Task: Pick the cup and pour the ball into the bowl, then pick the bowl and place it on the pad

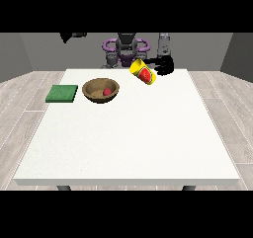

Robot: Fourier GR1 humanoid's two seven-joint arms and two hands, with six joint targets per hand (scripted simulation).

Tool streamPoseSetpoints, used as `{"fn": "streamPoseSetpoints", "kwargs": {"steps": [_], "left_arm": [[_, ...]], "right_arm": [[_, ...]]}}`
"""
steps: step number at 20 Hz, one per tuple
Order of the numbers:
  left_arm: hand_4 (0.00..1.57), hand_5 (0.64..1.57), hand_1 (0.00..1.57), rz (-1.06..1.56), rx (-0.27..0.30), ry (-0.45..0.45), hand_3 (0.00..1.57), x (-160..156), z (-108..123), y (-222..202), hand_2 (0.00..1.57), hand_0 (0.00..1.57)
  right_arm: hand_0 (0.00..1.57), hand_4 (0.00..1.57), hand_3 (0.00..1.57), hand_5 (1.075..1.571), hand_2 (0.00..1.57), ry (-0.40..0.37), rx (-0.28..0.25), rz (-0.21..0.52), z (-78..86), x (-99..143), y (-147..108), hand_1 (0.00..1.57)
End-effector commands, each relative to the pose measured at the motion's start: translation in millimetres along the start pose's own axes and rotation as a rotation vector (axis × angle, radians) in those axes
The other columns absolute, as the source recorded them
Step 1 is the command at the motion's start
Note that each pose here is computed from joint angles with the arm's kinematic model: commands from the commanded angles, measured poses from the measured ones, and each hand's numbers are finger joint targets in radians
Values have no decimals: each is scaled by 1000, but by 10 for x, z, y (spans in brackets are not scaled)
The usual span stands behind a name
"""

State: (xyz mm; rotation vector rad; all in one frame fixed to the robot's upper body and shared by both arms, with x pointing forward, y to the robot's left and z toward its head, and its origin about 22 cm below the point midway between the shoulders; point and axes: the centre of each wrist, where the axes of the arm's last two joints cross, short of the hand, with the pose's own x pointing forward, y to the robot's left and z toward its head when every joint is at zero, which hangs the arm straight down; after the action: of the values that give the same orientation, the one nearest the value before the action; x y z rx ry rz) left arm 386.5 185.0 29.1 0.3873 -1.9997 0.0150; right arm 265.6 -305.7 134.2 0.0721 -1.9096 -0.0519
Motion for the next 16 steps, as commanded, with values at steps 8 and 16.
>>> {"fn": "streamPoseSetpoints", "kwargs": {"steps": [8, 16], "left_arm": [[0, 1547, 0, 408, -40, -176, 0, 47, -625, 1458, 0, 0], [0, 1521, 0, 265, -150, -245, 0, 960, -1280, 1922, 0, 0]], "right_arm": [[0, 492, 0, 1568, 0, -93, -3, 25, -39, 263, 464, 0], [0, 412, 0, 1568, 0, 27, -93, -27, -136, -609, 265, 0]]}}
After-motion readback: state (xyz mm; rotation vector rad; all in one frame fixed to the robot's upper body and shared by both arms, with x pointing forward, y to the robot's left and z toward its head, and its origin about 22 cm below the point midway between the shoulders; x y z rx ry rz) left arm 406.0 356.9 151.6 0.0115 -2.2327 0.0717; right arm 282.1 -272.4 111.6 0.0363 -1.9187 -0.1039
